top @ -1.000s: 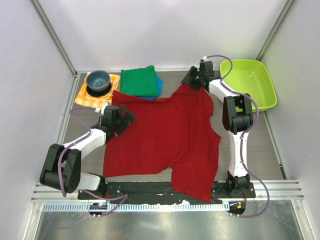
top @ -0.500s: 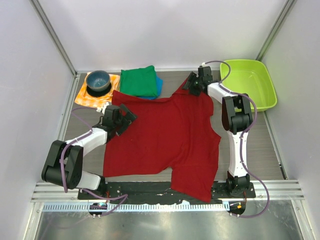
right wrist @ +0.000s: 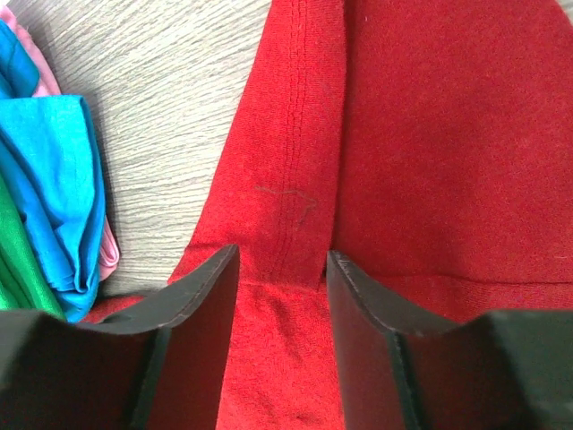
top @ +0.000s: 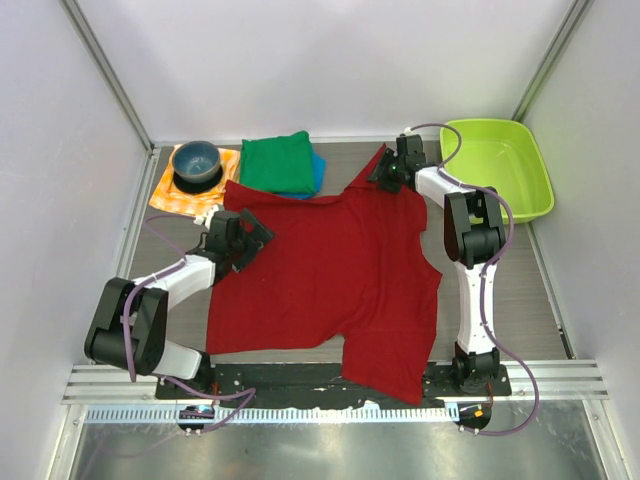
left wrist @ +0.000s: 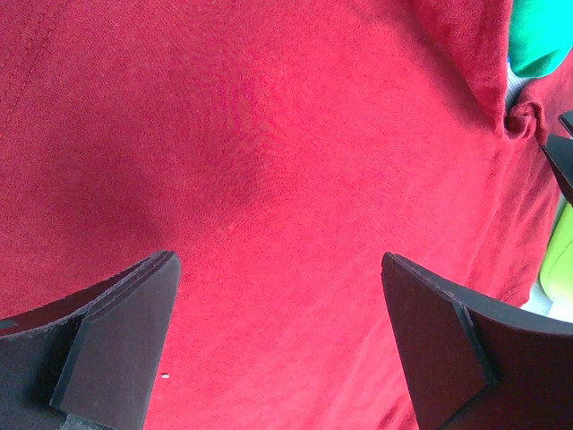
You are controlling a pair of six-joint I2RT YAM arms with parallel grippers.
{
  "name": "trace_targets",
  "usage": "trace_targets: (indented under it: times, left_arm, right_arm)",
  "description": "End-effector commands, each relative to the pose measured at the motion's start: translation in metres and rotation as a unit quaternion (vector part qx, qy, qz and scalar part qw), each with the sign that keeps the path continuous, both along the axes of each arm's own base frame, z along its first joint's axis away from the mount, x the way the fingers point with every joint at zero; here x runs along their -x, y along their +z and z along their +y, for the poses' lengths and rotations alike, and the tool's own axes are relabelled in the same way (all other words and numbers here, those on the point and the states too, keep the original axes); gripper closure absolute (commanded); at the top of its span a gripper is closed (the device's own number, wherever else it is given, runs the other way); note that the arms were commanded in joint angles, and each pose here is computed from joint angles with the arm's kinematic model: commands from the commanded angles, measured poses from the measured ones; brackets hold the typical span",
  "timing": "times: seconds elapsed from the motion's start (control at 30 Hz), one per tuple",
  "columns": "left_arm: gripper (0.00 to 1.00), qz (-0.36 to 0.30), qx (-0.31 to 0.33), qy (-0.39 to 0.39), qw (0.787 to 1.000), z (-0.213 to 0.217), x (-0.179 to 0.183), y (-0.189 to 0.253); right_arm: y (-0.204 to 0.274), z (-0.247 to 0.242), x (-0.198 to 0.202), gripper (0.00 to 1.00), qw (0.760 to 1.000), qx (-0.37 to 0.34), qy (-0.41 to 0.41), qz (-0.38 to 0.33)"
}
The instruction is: Fold and stack the t-shirts
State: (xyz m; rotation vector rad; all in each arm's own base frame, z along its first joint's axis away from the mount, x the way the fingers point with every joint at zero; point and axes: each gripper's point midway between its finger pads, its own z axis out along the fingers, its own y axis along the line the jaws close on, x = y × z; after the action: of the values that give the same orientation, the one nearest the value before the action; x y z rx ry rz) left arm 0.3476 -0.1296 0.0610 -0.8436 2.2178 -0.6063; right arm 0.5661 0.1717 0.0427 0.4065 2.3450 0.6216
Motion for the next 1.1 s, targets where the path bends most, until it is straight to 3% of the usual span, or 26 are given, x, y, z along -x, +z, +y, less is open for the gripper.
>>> trace_targets:
  times: [0.0, 0.03, 0.17, 0.33, 0.43, 0.77, 0.93, 0.97, 1.0, 1.07]
  left_arm:
    - [0.0, -0.032, 0.001, -0.007, 0.999, -0.005, -0.015, 0.017]
    - [0.0, -0.031, 0.0, -0.008, 0.999, -0.005, -0.015, 0.016]
    - [0.0, -0.028, 0.0, -0.007, 1.0, -0.005, -0.014, 0.013]
    - [0.0, -0.027, -0.002, -0.006, 1.0, -0.004, -0.014, 0.012]
    - [0.0, -0.023, -0.005, -0.006, 1.0, -0.003, -0.014, 0.008]
    - [0.0, -0.018, -0.006, -0.007, 1.0, -0.003, -0.013, 0.002]
    - [0.0, -0.019, -0.007, -0.009, 1.0, -0.004, -0.013, 0.002]
    - [0.0, -0.019, -0.008, -0.008, 1.0, -0.003, -0.014, 0.002]
    - [0.0, -0.02, -0.008, -0.007, 1.0, -0.003, -0.014, 0.003]
    - [0.0, -0.02, -0.009, -0.007, 1.0, -0.003, -0.014, 0.003]
  right_arm:
    - [0.017, 0.003, -0.014, 0.55, 1.0, -0.006, -0.006, -0.03]
    - [0.019, 0.004, -0.016, 0.62, 0.999, -0.007, -0.005, -0.032]
    - [0.016, 0.006, -0.018, 0.67, 1.0, -0.007, -0.004, -0.028]
    - [0.015, 0.007, -0.019, 0.8, 1.0, -0.007, -0.002, -0.027]
    - [0.017, 0.006, -0.021, 0.99, 1.0, -0.008, -0.004, -0.03]
    - [0.063, 0.035, -0.046, 0.99, 0.994, -0.05, 0.029, -0.095]
    - [0.103, 0.078, -0.067, 0.99, 0.98, -0.098, 0.083, -0.15]
    - [0.09, 0.086, -0.071, 0.95, 0.979, -0.108, 0.093, -0.146]
    - [0.106, 0.097, -0.076, 0.51, 0.972, -0.122, 0.109, -0.166]
    - [0.108, 0.105, -0.084, 0.12, 0.968, -0.134, 0.109, -0.18]
